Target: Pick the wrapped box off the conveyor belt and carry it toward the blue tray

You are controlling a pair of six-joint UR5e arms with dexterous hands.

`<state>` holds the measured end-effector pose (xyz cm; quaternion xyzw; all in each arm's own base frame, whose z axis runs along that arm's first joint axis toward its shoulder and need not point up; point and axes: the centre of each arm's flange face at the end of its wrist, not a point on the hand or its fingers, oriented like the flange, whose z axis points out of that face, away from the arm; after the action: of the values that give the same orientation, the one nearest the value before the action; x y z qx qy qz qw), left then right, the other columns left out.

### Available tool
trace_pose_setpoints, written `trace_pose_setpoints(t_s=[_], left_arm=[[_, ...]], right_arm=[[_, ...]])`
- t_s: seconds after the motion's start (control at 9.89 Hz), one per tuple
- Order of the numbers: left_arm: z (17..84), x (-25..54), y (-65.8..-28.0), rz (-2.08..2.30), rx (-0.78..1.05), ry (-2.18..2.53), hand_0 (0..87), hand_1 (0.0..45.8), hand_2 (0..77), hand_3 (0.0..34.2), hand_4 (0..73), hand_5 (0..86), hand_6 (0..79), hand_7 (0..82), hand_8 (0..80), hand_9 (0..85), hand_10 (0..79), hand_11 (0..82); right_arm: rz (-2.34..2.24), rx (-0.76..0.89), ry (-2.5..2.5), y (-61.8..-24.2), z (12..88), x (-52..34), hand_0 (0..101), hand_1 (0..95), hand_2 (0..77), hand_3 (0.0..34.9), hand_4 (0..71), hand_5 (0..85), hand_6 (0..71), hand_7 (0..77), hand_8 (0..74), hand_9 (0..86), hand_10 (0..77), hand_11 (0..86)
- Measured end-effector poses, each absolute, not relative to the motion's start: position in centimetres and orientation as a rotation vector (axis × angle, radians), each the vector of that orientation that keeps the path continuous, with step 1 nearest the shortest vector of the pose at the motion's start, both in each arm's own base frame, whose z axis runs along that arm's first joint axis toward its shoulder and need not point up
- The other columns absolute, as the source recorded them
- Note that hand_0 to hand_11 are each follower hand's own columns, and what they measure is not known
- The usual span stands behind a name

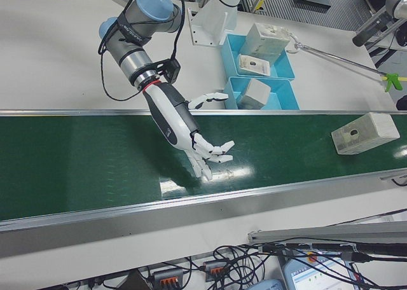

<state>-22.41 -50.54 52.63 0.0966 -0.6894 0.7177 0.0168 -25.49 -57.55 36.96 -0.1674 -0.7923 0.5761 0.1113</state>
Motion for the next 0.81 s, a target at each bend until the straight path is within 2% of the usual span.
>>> trace_pose_setpoints(t_s=[0.1, 0.3, 0.61, 0.71, 0.81], left_arm=[[52.63, -22.41, -50.54, 2.231, 0.300, -2.143, 0.0, 0.0, 0.5, 0.0, 0.0, 1.1, 0.0, 0.0, 0.0, 0.0, 0.5, 0.0], [52.63, -22.41, -50.55, 2.231, 0.300, -2.143, 0.0, 0.0, 0.5, 0.0, 0.0, 1.1, 0.5, 0.0, 0.0, 0.0, 0.5, 0.0], [52.63, -22.41, -50.55, 2.231, 0.300, -2.143, 0.0, 0.0, 0.5, 0.0, 0.0, 1.1, 0.0, 0.5, 0.0, 0.0, 0.5, 0.0], [52.63, -22.41, -50.54, 2.231, 0.300, -2.143, 0.0, 0.0, 0.5, 0.0, 0.0, 1.1, 0.0, 0.5, 0.0, 0.0, 0.5, 0.0], [52.63, -22.41, -50.54, 2.231, 0.300, -2.143, 0.0, 0.0, 1.1, 0.0, 0.0, 1.1, 0.5, 0.0, 0.0, 0.0, 0.5, 0.0]], right_arm=[[1.676, -0.500, -2.338, -57.56, 36.88, -25.85, 46, 13.1, 19.6, 21.0, 9.3, 38.2, 2.2, 25.1, 0.0, 4.4, 0.5, 1.6], [1.663, -0.504, -2.349, -57.65, 36.80, -26.01, 46, 13.1, 18.5, 19.8, 10.4, 38.2, 2.2, 24.5, 0.0, 6.0, 0.5, 1.6], [1.663, -0.499, -2.354, -57.83, 36.88, -25.75, 46, 13.1, 18.5, 19.9, 10.4, 38.2, 2.2, 24.5, 0.0, 6.0, 0.0, 1.6], [1.664, -0.495, -2.356, -57.93, 36.88, -25.56, 46, 13.1, 16.9, 19.9, 10.4, 38.2, 2.2, 24.5, 0.0, 3.3, 0.5, 1.6], [1.664, -0.492, -2.358, -58.00, 36.88, -25.41, 46, 13.1, 16.9, 19.9, 10.4, 38.2, 2.2, 23.5, 0.0, 4.9, 0.5, 1.6]])
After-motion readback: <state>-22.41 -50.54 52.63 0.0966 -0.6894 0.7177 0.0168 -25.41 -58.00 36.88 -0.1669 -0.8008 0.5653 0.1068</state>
